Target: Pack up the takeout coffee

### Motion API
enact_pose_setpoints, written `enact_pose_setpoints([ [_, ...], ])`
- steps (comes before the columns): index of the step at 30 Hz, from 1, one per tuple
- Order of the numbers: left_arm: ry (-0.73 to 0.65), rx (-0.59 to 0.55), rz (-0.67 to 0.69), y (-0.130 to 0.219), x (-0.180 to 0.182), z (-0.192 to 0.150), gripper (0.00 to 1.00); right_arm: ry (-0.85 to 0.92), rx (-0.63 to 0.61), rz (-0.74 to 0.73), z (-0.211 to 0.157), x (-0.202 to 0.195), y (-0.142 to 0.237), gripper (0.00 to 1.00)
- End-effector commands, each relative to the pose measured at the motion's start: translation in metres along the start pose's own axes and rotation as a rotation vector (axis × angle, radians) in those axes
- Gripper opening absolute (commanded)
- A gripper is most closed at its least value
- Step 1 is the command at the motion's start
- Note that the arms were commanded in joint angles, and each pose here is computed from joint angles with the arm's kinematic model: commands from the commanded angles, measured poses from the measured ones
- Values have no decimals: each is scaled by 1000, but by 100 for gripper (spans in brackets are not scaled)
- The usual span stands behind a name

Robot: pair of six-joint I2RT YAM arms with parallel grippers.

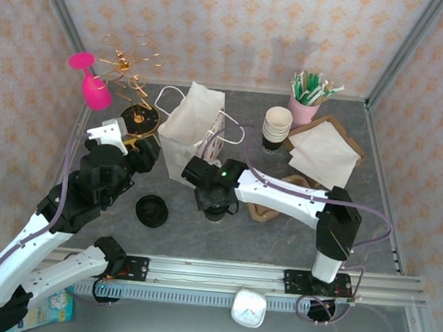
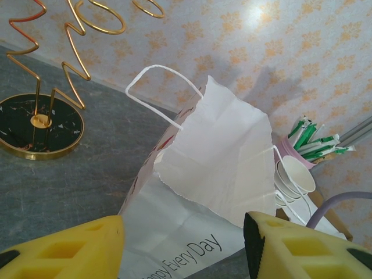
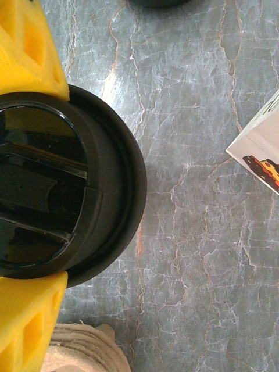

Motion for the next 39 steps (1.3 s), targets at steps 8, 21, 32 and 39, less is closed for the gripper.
enact_pose_setpoints([
  [8,-12,-18,32,2,6,5,57,5,69,-79,-16,-4,-25,73],
  [21,-13,-20,28,2,5,6,57,-25,22,-39,-2,4,-5,81],
  [32,-8,-28,24,3,3,9,57,-62,-15,-68,5,-3,8,86],
  [39,-9,-28,26,2,4,8,57,-97,-16,-62,5,-2,12,82],
])
Point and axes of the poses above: each hand's point on the last joint's axis, 136 mm out from that joint toward the fingers, its own y axis back along the fingers, its own x axis along the line the jaws close on, z = x × y, the point moved 2 cm from there along y, back along the fingers, and after that the axes turned 11 degrees about -y, right-handed, at the moved point
